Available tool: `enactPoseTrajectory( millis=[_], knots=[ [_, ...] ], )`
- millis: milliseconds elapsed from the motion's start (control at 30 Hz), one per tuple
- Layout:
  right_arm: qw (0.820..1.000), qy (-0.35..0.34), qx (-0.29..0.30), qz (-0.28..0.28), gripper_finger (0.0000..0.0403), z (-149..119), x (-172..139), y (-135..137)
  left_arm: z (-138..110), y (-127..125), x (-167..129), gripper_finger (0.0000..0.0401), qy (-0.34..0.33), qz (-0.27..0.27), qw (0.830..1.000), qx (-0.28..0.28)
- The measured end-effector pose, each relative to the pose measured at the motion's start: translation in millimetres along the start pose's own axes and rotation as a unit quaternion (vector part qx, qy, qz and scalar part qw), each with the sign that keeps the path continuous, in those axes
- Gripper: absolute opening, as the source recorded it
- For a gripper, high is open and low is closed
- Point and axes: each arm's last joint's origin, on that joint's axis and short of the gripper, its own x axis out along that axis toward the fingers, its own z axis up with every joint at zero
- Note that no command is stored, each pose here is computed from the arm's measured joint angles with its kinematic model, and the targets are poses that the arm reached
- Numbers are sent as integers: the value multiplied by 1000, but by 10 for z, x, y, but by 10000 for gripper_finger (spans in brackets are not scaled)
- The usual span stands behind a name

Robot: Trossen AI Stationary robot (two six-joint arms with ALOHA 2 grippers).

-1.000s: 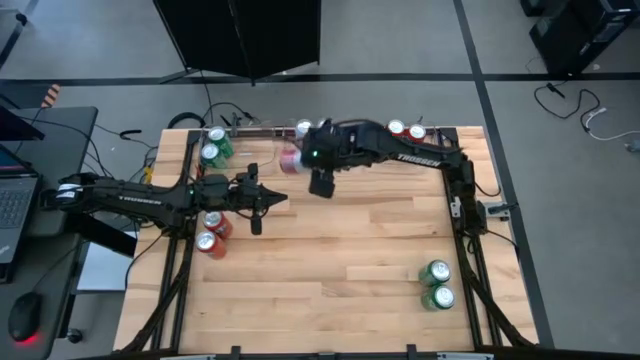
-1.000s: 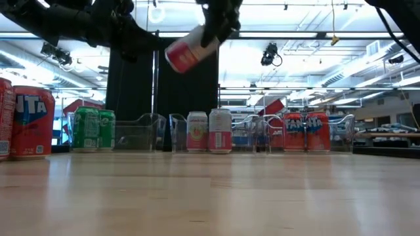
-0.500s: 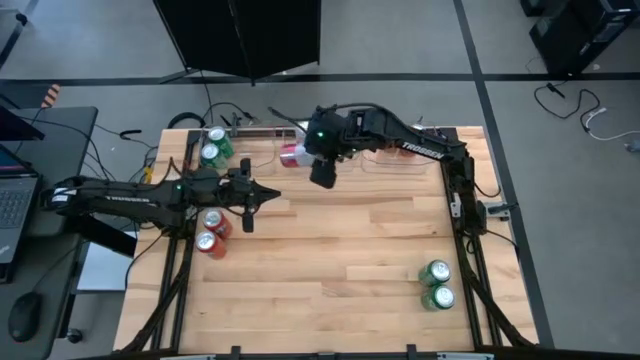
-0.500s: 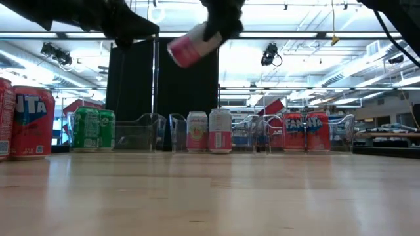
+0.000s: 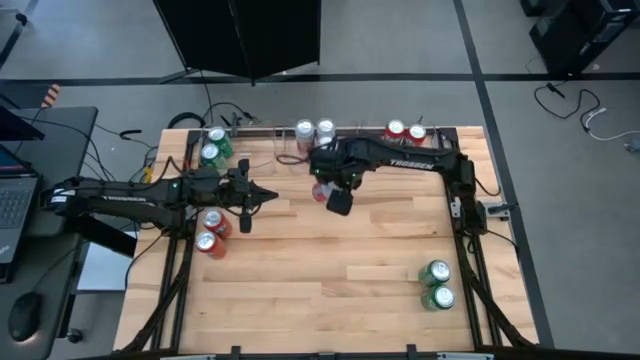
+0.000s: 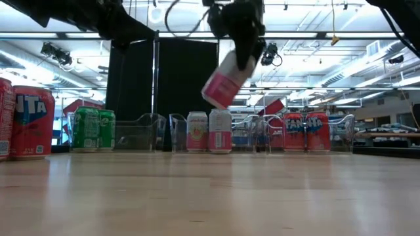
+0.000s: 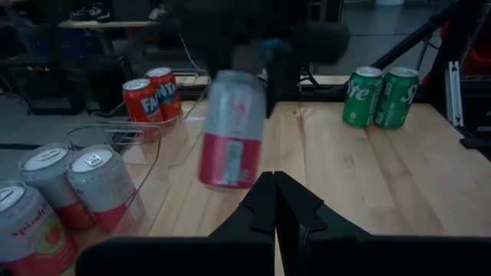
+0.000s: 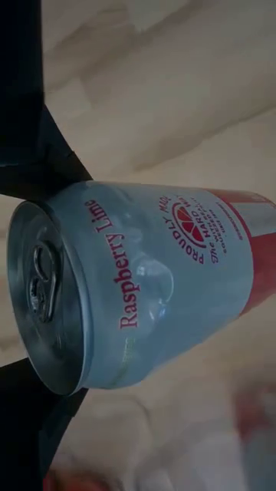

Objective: Sort soda cans
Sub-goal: Put the pink-white soda can into the top center transparent bin

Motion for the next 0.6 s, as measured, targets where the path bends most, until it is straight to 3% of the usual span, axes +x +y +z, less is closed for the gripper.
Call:
enactPoseTrajectory(
  millis=[333, 600],
  knots=[
    [996, 88, 21, 2, 259, -143, 503, 70, -20, -1, 0, 1, 10, -1, 1000, 1],
    [991, 130, 26, -3, 259, -240, 732, 61, -20, -1, 0, 1, 10, -1, 1000, 0]
  ],
)
